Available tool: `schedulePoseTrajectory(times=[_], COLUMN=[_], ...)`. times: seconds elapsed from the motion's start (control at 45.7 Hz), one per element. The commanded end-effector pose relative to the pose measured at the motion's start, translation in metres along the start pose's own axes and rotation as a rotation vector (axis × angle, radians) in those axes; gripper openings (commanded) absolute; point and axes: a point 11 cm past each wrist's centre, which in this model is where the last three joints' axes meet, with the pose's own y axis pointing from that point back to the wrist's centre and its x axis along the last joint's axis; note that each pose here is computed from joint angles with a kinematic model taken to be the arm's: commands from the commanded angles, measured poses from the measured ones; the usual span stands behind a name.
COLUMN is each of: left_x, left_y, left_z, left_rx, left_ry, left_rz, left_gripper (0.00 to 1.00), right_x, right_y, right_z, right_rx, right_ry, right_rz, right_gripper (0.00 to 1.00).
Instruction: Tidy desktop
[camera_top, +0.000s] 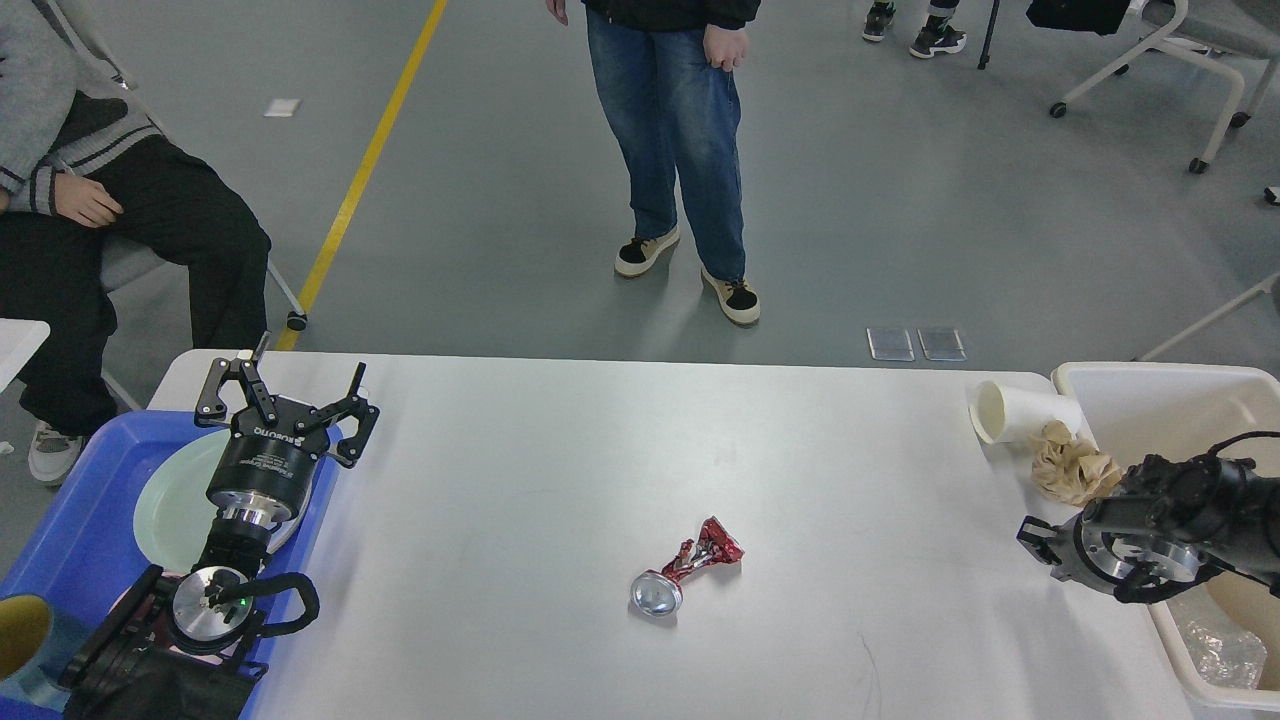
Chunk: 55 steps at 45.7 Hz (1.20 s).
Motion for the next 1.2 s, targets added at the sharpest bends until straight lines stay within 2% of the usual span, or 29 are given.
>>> schedulePoseTrajectory(times=[0.0, 0.153, 0.241, 0.263, 0.285, 0.416, 0.569, 0.591, 0.613, 0.897, 1.051, 1.182], left_x=[0.000, 0.000, 0.000, 0.000, 0.000, 0.000, 0.000, 0.000, 0.000, 0.000, 0.000, 0.000], left_y=[0.000, 0.000, 0.000, 0.000, 0.000, 0.000, 0.000, 0.000, 0.000, 0.000, 0.000, 0.000], left_z=[0.000, 0.000, 0.000, 0.000, 0.000, 0.000, 0.000, 0.000, 0.000, 0.000, 0.000, 0.000], left_rx=[0.001, 0.001, 0.001, 0.001, 0.001, 0.001, 0.001, 0.001, 0.001, 0.001, 0.001, 0.001], left_ry=[0.000, 0.000, 0.000, 0.000, 0.000, 0.000, 0.000, 0.000, 0.000, 0.000, 0.000, 0.000], left_rz=[0.000, 0.000, 0.000, 0.000, 0.000, 0.000, 0.000, 0.000, 0.000, 0.000, 0.000, 0.000], left_gripper=[0.96, 0.96, 0.96, 0.96, 0.96, 0.96, 0.96, 0.96, 0.96, 0.96, 0.96, 0.96], right_x=[0.003, 0.014, 0.030, 0.034, 0.036, 0.054, 0.075, 0.079, 0.094, 0.112, 0.116, 0.114], right_y=[0.005, 0.019, 0.033, 0.036, 0.038, 0.069, 0.129, 0.139, 0.179, 0.311, 0.356, 0.374], right_z=[0.002, 0.006, -0.002, -0.003, -0.005, -0.008, -0.021, -0.022, -0.024, -0.030, -0.043, -0.049], right_rx=[0.003, 0.015, 0.042, 0.046, 0.050, 0.083, 0.122, 0.124, 0.121, 0.172, 0.240, 0.259], right_ry=[-0.009, -0.028, -0.040, -0.040, -0.042, -0.032, 0.058, 0.073, 0.128, 0.262, 0.287, 0.308], right_rz=[-0.008, -0.021, 0.003, 0.010, 0.015, -0.035, -0.153, -0.163, -0.196, -0.240, -0.168, -0.141], right_gripper=[0.00, 0.00, 0.76, 0.93, 1.00, 1.00, 1.00, 1.00, 1.00, 1.00, 1.00, 1.00])
